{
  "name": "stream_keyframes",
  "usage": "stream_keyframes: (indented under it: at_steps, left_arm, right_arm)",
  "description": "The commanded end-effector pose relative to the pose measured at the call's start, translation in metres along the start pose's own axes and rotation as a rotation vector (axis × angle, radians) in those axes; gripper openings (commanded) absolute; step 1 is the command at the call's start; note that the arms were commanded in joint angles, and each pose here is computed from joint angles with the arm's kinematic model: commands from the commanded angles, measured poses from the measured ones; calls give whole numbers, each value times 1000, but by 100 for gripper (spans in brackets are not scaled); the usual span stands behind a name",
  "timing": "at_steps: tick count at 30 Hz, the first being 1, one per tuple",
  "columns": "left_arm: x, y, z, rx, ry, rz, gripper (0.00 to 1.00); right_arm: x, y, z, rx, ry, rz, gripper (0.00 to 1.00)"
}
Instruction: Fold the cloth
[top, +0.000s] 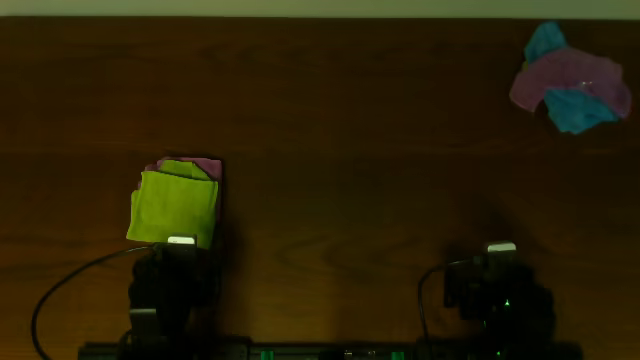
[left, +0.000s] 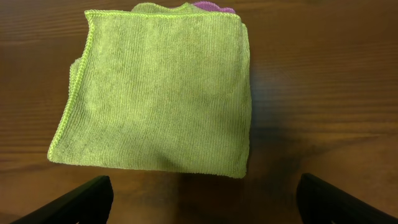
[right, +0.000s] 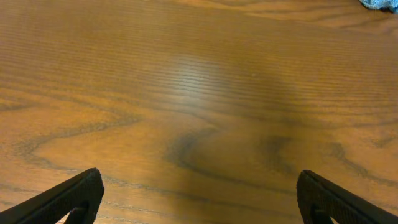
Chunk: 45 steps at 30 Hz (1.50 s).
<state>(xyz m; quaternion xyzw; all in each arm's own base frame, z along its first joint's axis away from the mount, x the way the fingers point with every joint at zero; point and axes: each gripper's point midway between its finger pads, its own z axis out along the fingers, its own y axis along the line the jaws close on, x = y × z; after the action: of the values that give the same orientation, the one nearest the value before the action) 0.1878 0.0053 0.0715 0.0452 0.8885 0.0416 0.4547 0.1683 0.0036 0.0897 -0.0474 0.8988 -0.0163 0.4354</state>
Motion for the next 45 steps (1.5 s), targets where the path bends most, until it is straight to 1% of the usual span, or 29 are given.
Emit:
stream_keyframes:
  at_steps: [1, 34, 39, 42, 45]
  left_arm:
    - [5, 0, 2, -1, 12, -6, 95]
    - [5, 0, 2, -1, 12, -6, 95]
    - [5, 0, 2, -1, 12, -6, 95]
    - [5, 0, 2, -1, 12, -6, 95]
    - [5, 0, 2, -1, 12, -6, 95]
  right_arm:
    - [1, 0, 2, 0, -3, -8, 99]
    - [0, 0, 1, 0, -8, -7, 99]
    - [-32, -7, -9, 26, -80, 79, 99]
    - [-50, -16, -17, 65, -62, 154, 99]
    - [-74, -24, -21, 100, -35, 186, 99]
